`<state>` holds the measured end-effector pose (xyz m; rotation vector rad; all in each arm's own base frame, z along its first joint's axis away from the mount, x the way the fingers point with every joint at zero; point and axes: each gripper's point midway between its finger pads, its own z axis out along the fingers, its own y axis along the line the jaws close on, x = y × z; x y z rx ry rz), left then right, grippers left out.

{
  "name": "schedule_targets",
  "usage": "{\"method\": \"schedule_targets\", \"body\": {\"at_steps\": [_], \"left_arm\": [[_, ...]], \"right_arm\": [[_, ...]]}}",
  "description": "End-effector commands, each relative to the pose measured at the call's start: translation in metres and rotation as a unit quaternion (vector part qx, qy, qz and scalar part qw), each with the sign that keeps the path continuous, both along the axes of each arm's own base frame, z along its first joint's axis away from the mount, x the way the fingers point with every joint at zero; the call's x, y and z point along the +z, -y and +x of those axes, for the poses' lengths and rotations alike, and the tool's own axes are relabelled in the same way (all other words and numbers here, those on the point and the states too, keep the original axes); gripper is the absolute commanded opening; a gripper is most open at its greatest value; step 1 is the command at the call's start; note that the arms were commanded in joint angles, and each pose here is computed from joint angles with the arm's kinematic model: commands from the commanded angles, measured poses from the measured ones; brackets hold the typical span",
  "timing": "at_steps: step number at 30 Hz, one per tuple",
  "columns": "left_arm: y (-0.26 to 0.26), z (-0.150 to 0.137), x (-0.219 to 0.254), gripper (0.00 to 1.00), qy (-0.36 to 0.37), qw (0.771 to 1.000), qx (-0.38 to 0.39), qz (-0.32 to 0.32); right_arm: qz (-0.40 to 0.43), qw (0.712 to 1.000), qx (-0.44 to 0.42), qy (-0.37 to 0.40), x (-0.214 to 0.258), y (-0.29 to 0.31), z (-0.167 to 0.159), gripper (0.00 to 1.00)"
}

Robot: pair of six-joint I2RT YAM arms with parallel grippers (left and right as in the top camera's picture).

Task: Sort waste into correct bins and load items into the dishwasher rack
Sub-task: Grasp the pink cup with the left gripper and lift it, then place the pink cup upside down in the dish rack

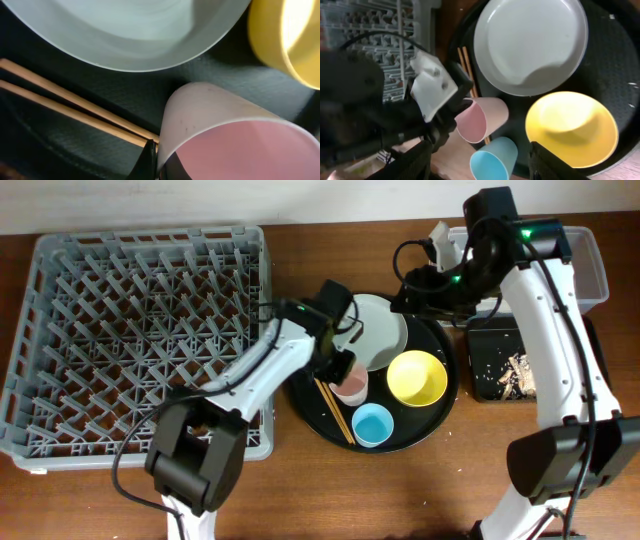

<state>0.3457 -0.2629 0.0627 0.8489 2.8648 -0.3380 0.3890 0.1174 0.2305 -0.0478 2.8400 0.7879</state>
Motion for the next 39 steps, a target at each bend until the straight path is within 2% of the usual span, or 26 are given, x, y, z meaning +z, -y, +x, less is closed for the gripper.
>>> {"method": "schedule_targets", "body": {"at_steps": [1, 2, 3, 5, 8, 10, 13, 14, 15, 17, 20, 23, 27, 28, 30, 32, 35, 36, 37, 39], "left_arm": [[-0.005, 0.01, 0.004, 0.06, 0.063, 0.995, -0.012, 0.07], [-0.003, 0.008, 0.004, 0.22, 0.067, 0.995, -0.016, 0.075], [0.001, 0.009, 0.005, 0.59, 0.071, 0.995, -0.019, 0.071], [0.005, 0.011, 0.006, 0.99, 0.075, 0.995, -0.017, 0.06], [0.012, 0.017, 0.024, 0.99, 0.055, 0.998, 0.004, 0.011], [-0.013, 0.038, 0.064, 0.99, 0.049, 0.998, 0.048, -0.003], [-0.055, 0.063, 0.133, 0.99, 0.076, 0.992, 0.102, -0.017], [-0.074, 0.071, 0.155, 0.99, 0.085, 0.985, 0.148, -0.026], [-0.104, 0.083, 0.175, 0.99, 0.091, 0.969, 0.224, -0.043], [-0.132, 0.092, 0.178, 0.99, 0.092, 0.96, 0.262, -0.048], [-0.144, 0.095, 0.179, 0.99, 0.083, 0.956, 0.276, -0.064], [-0.144, 0.095, 0.179, 0.99, 0.083, 0.956, 0.276, -0.064], [-0.144, 0.095, 0.179, 0.99, 0.083, 0.956, 0.276, -0.064], [-0.144, 0.095, 0.179, 0.99, 0.083, 0.956, 0.276, -0.064], [-0.144, 0.094, 0.178, 0.99, 0.08, 0.956, 0.275, -0.063], [-0.143, 0.093, 0.178, 0.99, 0.077, 0.956, 0.275, -0.064], [-0.096, 0.076, 0.201, 0.99, 0.015, 0.958, 0.175, -0.225], [-0.085, 0.07, 0.216, 0.99, 0.003, 0.949, 0.133, -0.285], [-0.073, 0.06, 0.24, 0.99, 0.003, 0.928, 0.061, -0.367], [-0.059, 0.05, 0.265, 0.99, 0.01, 0.897, -0.006, -0.443]], "right_arm": [[-0.01, 1.0, -0.009, -0.006, -0.006, 0.012, 0.003, 0.63], [-0.01, 1.0, -0.009, -0.007, -0.006, 0.012, 0.003, 0.63], [-0.01, 1.0, -0.009, -0.009, -0.006, 0.012, 0.002, 0.63], [-0.014, 1.0, -0.01, -0.01, -0.007, 0.013, 0.002, 0.63], [-0.045, 0.999, -0.026, -0.012, -0.012, 0.023, 0.004, 0.63], [-0.062, 0.997, -0.036, -0.013, -0.014, 0.029, 0.005, 0.64], [-0.063, 0.997, -0.032, -0.013, -0.015, 0.026, 0.004, 0.68], [-0.064, 0.998, -0.02, -0.017, -0.016, 0.017, 0.0, 0.68], [-0.068, 0.997, 0.006, -0.023, -0.022, -0.003, -0.007, 0.68], [-0.101, 0.994, 0.006, -0.041, -0.046, -0.021, -0.015, 0.67], [-0.127, 0.99, 0.004, -0.058, -0.097, -0.057, -0.028, 0.52], [-0.167, 0.983, -0.014, -0.079, -0.145, -0.055, -0.044, 0.36], [-0.17, 0.982, -0.018, -0.083, -0.173, -0.052, -0.051, 0.32], [-0.169, 0.982, -0.025, -0.085, -0.175, -0.051, -0.051, 0.05], [-0.16, 0.983, -0.035, -0.08, -0.166, -0.049, -0.043, 0.04], [-0.081, 0.995, -0.036, -0.052, -0.122, -0.059, -0.027, 0.04], [0.132, 0.991, -0.007, 0.023, -0.03, -0.049, -0.005, 0.04], [0.195, 0.98, 0.014, 0.04, -0.012, -0.042, -0.003, 0.04], [0.285, 0.955, 0.054, 0.069, 0.013, -0.035, -0.005, 0.04], [0.339, 0.931, 0.093, 0.094, 0.032, -0.042, -0.01, 0.04]]}}
